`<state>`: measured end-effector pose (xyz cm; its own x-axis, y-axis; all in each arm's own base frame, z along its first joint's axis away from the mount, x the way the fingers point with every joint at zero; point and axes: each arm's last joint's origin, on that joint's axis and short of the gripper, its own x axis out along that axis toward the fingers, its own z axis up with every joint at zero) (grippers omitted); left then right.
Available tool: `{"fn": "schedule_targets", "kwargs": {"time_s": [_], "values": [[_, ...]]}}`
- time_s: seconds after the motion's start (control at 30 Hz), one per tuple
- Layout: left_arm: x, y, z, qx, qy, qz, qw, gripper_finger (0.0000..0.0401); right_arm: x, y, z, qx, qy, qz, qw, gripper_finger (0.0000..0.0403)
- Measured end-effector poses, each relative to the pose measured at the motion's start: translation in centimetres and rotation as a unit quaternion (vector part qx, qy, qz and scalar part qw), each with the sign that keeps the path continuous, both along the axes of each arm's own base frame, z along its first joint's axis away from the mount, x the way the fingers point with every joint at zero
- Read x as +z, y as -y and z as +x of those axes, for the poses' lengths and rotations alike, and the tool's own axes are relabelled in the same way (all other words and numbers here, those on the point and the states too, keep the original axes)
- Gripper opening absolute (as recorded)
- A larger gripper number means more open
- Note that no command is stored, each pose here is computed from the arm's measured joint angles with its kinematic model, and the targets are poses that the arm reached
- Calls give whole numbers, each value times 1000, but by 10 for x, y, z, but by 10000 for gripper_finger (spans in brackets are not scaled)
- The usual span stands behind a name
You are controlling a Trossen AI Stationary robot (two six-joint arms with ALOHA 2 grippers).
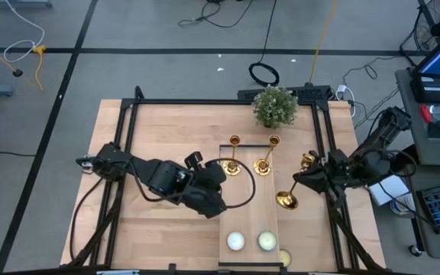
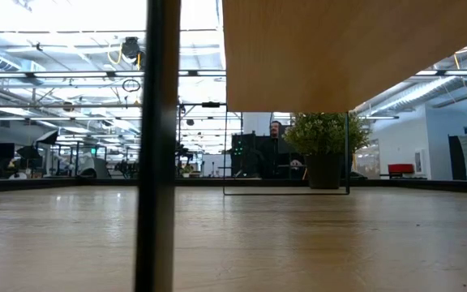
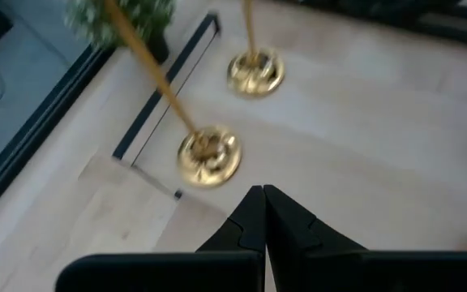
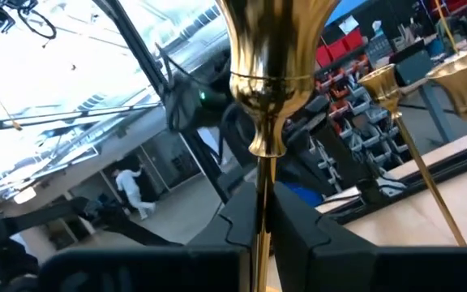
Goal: Pick & Place candle stick holders
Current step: Put the gold candle holder on the shelf
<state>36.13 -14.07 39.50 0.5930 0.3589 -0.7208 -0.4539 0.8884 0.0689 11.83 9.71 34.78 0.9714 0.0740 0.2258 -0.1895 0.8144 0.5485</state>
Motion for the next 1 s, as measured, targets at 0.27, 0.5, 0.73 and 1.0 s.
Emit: {"fn": "schedule_targets", "kwargs": {"time_s": [0.27,0.5,0.73,1.0], "values": [[36,1,0,-81,109,-22,991,1,-1,-13,12,-7,20,-12,1000,13],[50,9,12,-321,147,-133,926,1,15,-26,25,-22,54,-40,998,13],[53,-1,25,-333,184,-131,916,1,52,-44,41,-42,50,-122,990,13],[66,-9,28,-302,242,-102,916,1,72,-61,58,-33,3,-169,985,13]]}}
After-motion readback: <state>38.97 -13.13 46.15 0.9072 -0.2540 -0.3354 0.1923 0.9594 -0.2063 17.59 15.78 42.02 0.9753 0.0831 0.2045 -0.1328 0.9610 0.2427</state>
